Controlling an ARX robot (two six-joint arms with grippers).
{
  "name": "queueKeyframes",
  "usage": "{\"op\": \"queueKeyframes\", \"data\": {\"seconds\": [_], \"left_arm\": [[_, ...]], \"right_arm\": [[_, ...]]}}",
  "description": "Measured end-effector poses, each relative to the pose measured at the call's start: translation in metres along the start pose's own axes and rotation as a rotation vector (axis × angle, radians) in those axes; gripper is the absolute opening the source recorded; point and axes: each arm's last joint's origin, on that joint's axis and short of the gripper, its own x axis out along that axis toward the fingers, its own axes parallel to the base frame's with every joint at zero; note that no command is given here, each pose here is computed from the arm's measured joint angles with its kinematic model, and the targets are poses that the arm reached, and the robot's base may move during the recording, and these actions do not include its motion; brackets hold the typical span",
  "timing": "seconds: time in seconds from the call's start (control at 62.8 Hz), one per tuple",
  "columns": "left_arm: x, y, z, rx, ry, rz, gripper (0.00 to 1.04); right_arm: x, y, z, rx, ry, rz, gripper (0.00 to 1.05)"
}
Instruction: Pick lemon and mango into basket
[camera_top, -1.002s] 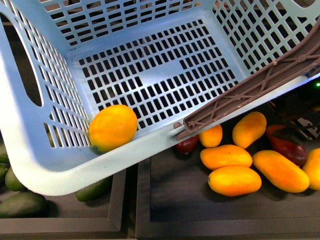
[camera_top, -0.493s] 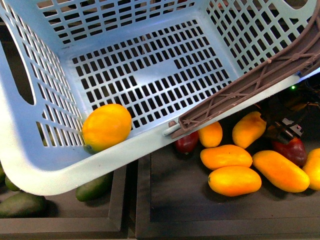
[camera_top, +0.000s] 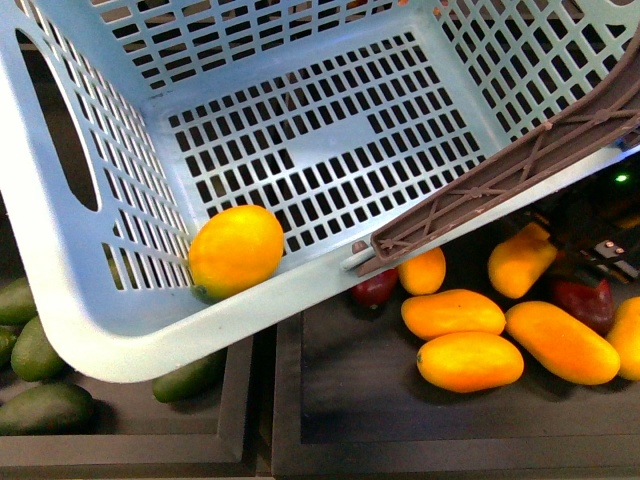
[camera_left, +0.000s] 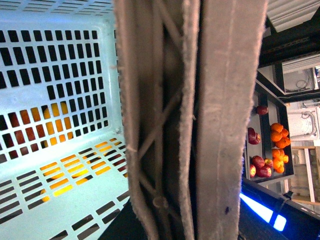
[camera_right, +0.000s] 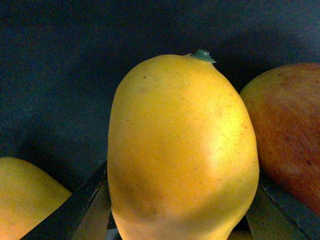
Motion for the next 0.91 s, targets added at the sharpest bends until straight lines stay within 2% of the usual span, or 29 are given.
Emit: {"op": "queueKeyframes", "data": {"seconds": [0.239, 0.398, 0.477, 0.684, 0.78, 0.907], "left_arm": [[0.000, 0.000, 0.000, 0.000, -0.001, 0.001, 0.17], [0.000, 0.000, 0.000, 0.000, -0.006, 0.004, 0.17], [0.000, 0.000, 0.000, 0.000, -0.005, 0.004, 0.17], [0.000, 0.000, 0.000, 0.000, 0.004, -0.003, 0.17], [0.000, 0.000, 0.000, 0.000, 0.000, 0.000, 0.17], [0.000, 0.000, 0.000, 0.001, -0.006, 0.005, 0.17]], "right_arm": [[-0.074, -0.044, 0.058, -0.034, -0.203, -0.027, 0.63], [-0.143, -0.061, 0.083, -0.116, -0.338, 0.036, 0.63], [-0.189, -0.053, 0.083, -0.211, -0.397, 0.115, 0.63], [-0.275, -0.026, 0.070, -0.334, -0.556, 0.266, 0.63], [-0.319, -0.006, 0.054, -0.378, -0.639, 0.368, 0.63], [-0.350, 0.018, 0.032, -0.404, -0.676, 0.483, 0.63]]}}
